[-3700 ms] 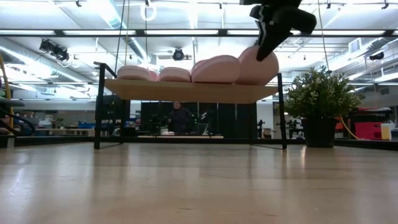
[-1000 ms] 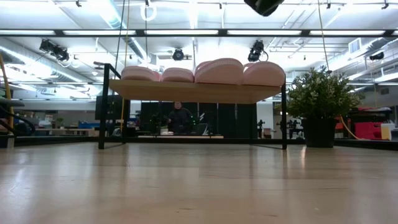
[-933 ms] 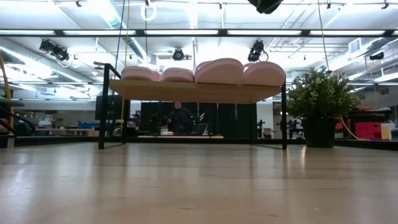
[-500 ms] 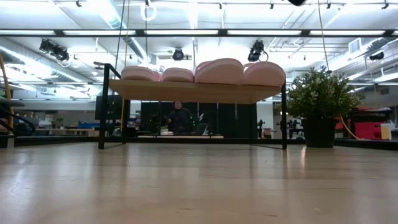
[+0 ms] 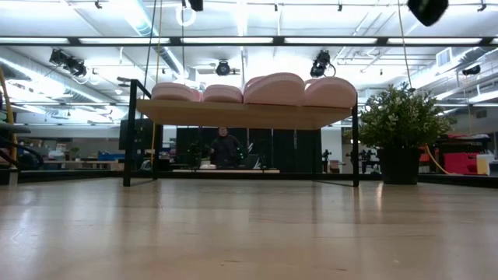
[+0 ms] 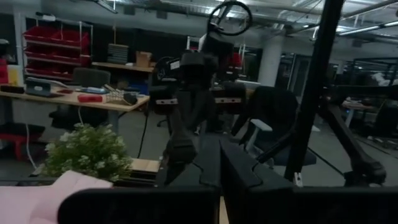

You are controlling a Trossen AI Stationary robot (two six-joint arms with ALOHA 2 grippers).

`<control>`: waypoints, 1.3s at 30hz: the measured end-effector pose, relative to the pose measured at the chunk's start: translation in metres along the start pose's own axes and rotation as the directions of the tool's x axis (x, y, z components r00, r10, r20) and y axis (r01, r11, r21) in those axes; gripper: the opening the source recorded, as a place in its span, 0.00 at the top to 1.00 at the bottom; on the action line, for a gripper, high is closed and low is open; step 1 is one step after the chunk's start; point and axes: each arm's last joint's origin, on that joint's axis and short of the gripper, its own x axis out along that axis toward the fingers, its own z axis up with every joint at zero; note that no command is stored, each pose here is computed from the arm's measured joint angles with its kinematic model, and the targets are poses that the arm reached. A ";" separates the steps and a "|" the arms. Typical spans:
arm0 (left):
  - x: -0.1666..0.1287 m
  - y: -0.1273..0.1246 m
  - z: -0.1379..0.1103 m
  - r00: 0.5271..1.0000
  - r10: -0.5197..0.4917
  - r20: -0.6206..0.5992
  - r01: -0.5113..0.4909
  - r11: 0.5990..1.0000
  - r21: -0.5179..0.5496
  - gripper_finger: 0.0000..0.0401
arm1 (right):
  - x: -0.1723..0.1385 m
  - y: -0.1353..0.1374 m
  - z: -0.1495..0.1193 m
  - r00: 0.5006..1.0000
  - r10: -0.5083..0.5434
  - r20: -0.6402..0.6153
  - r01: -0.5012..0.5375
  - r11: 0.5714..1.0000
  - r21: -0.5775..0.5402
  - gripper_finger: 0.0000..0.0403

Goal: Pick and place slides into the shelf
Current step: Return to Home Position

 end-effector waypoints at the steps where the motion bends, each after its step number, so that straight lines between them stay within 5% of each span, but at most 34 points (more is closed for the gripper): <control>1: 0.000 0.003 0.000 1.000 0.004 -0.003 -0.004 1.000 0.001 0.99 | -0.002 -0.001 -0.003 1.000 0.001 0.005 -0.001 1.000 0.006 1.00; 10: -0.001 0.011 -0.002 0.998 0.028 -0.048 -0.028 1.000 0.003 1.00 | -0.004 0.001 -0.021 0.999 0.037 -0.021 -0.037 0.999 0.002 1.00; 21: -0.033 0.019 0.031 0.996 0.084 -0.037 -0.080 0.992 0.100 1.00 | -0.002 0.004 -0.020 0.999 0.043 -0.009 -0.043 0.999 0.026 1.00; 27: -0.067 0.030 0.050 0.988 0.129 -0.080 -0.119 0.985 0.122 1.00 | 0.004 0.006 -0.018 1.000 0.023 0.008 -0.024 0.996 0.083 1.00; 34: -0.119 0.026 0.083 0.994 0.108 0.027 -0.111 0.983 0.145 1.00 | 0.014 0.007 -0.017 1.000 -0.017 0.006 0.016 0.984 0.179 1.00; 39: -0.150 0.027 0.077 0.983 0.115 0.144 -0.136 0.980 0.146 1.00 | 0.021 0.007 -0.017 0.999 -0.046 -0.008 0.046 0.981 0.191 1.00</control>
